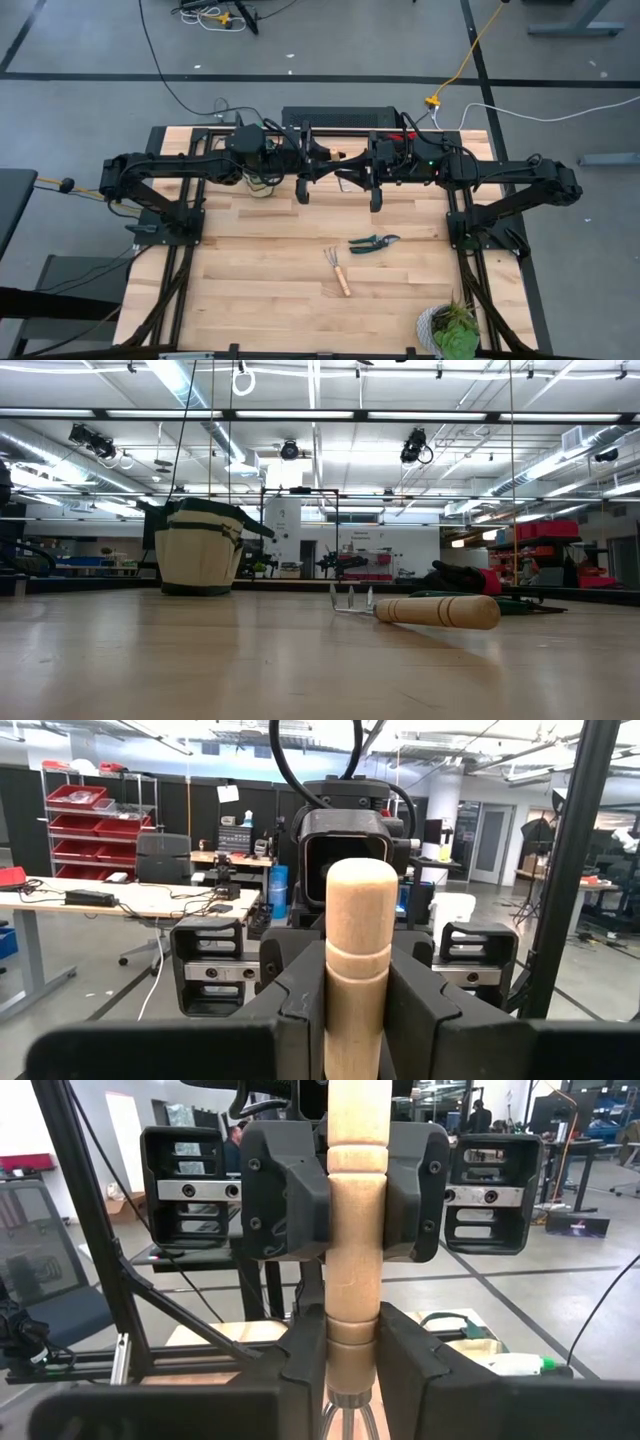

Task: Pick & Place Garden tools in Gardening bag
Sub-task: Put the brown hand rake into the gardening bag

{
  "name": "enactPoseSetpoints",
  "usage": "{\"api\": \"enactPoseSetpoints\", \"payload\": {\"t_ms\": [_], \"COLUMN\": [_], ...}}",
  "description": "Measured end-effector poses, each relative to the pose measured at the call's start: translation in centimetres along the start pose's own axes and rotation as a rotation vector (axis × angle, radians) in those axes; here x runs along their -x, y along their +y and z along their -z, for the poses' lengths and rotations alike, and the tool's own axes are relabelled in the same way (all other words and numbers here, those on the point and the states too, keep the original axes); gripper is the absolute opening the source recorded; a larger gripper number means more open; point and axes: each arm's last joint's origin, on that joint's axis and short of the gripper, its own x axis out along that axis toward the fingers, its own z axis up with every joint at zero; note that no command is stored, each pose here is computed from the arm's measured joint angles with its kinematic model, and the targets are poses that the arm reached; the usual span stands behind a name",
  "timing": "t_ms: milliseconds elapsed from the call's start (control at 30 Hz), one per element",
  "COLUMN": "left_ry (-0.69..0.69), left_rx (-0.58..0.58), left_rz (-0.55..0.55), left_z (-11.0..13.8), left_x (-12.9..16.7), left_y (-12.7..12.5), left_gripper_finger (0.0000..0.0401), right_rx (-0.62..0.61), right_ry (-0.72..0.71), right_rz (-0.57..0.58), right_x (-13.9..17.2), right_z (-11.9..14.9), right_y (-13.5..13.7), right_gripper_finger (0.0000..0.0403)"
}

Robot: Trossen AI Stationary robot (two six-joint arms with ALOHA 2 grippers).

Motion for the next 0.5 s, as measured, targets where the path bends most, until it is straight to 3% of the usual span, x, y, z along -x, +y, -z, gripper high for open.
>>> {"api": "enactPoseSetpoints", "payload": {"t_ms": [300,500], "left_ry": [0.006,0.01], "left_rx": [0.002,0.002], "left_rz": [-0.001,-0.002], "left_z": [0.06,0.06], "left_x": [0.0,0.03], "left_y": [0.01,0.02], "left_gripper_finger": [0.0078,0.0078], "right_rx": [0.004,0.004], "right_ry": [-0.012,-0.023], "right_rz": [0.004,0.003], "right_x": [0.01,0.2], "right_z": [-0.13,-0.34], "right_y": [-0.01,0.01], "right_gripper_finger": [0.0161,0.0193]}}
